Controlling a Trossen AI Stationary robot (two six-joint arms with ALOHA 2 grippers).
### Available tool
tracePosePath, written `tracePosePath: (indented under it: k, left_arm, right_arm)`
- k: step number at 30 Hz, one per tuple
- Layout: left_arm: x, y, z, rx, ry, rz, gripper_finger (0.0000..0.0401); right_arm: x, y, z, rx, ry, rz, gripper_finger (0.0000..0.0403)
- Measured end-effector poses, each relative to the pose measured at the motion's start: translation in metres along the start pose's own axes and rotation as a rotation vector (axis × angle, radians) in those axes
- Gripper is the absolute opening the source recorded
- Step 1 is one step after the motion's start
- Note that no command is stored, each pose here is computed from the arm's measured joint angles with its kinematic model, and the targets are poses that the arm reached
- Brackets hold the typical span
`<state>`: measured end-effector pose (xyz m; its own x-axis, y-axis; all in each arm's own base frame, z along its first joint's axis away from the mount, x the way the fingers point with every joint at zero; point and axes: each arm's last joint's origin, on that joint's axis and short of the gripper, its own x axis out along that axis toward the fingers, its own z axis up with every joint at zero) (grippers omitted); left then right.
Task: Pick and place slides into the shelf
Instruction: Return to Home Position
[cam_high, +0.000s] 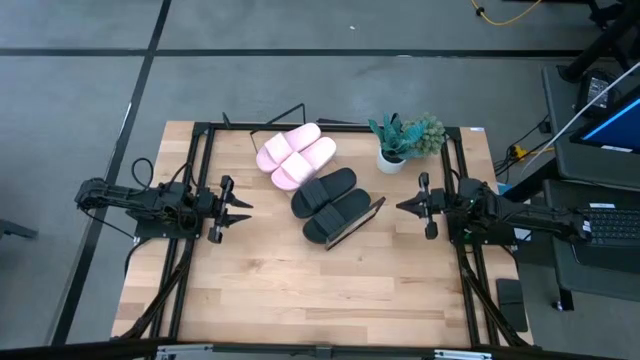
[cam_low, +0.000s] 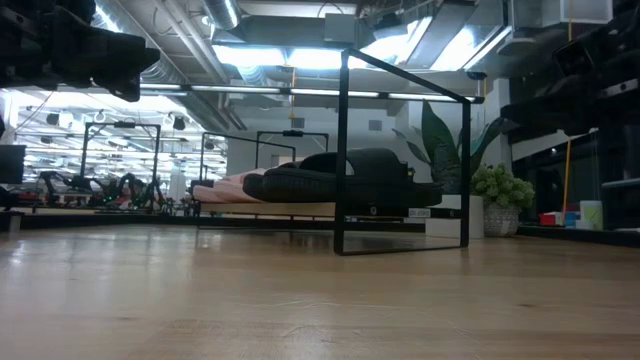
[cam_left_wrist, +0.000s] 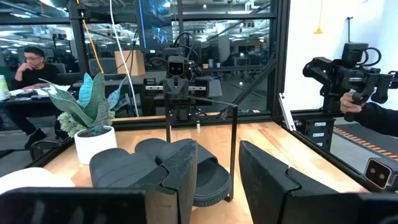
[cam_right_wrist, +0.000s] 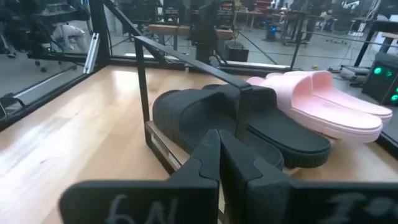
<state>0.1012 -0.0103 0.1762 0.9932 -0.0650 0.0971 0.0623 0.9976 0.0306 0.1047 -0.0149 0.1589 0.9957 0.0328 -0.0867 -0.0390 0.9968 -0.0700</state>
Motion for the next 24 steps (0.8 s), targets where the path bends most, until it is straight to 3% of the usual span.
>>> tracePosePath:
  k: [12, 24]
  left_arm:
    - [0.0, 0.0, 0.0, 0.0, 0.0, 0.0, 0.0111]
    - [0.0, 0.0, 0.0, 0.0, 0.0, 0.0, 0.0111]
  right_arm:
    - [0.0, -0.0009, -0.0005, 0.191, 0.004, -0.034, 0.0031]
    - [0.0, -0.001, -0.0006, 0.193, 0.005, -0.035, 0.0033]
